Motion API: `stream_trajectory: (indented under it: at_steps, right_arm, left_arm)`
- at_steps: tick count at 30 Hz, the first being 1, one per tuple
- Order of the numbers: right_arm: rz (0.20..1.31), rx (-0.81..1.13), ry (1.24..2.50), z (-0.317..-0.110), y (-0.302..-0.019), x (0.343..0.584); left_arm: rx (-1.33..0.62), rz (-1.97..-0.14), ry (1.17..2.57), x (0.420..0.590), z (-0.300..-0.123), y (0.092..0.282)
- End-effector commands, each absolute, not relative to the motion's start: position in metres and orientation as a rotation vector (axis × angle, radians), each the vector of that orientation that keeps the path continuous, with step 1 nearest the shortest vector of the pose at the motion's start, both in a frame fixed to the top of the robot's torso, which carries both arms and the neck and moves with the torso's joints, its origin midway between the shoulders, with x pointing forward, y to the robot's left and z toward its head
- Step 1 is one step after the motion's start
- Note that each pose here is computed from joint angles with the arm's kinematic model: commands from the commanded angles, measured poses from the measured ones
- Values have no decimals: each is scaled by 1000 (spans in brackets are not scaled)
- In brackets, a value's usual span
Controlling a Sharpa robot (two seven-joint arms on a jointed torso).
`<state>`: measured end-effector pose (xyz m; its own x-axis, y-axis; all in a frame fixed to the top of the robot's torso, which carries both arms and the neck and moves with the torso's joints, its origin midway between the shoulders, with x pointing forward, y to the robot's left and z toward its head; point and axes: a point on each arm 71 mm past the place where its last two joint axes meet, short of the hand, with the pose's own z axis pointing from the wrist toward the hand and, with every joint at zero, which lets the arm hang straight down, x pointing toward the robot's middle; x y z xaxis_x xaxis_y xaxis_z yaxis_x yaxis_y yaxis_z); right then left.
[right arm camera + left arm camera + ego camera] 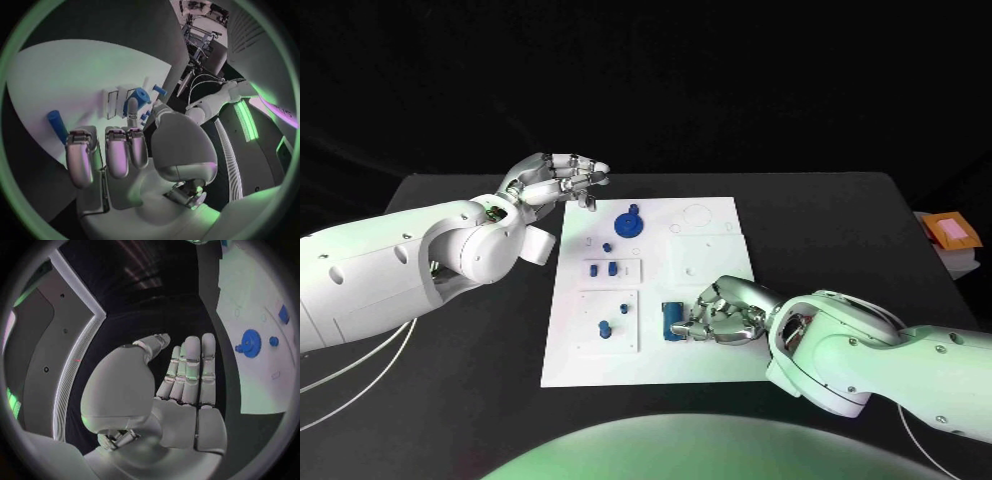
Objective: Assemble the parts on the task board
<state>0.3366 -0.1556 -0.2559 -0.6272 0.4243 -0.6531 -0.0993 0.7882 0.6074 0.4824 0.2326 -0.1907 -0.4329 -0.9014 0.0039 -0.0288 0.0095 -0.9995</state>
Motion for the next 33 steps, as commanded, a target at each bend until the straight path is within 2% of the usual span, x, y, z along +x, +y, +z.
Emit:
stream_trajectory:
  at_steps: [1, 19, 33]
  right_arm:
    - [813, 194, 2127, -255, -153, 335]
    - [719, 195, 2144, -265, -156, 347]
    - [724, 179, 2150, -267, -161, 348]
  left_arm:
    - [-975, -1534, 1561, 482, -190, 231]
    - [-974, -1535, 1562, 482, -190, 230]
    - [-973, -1534, 1559, 482, -190, 231]
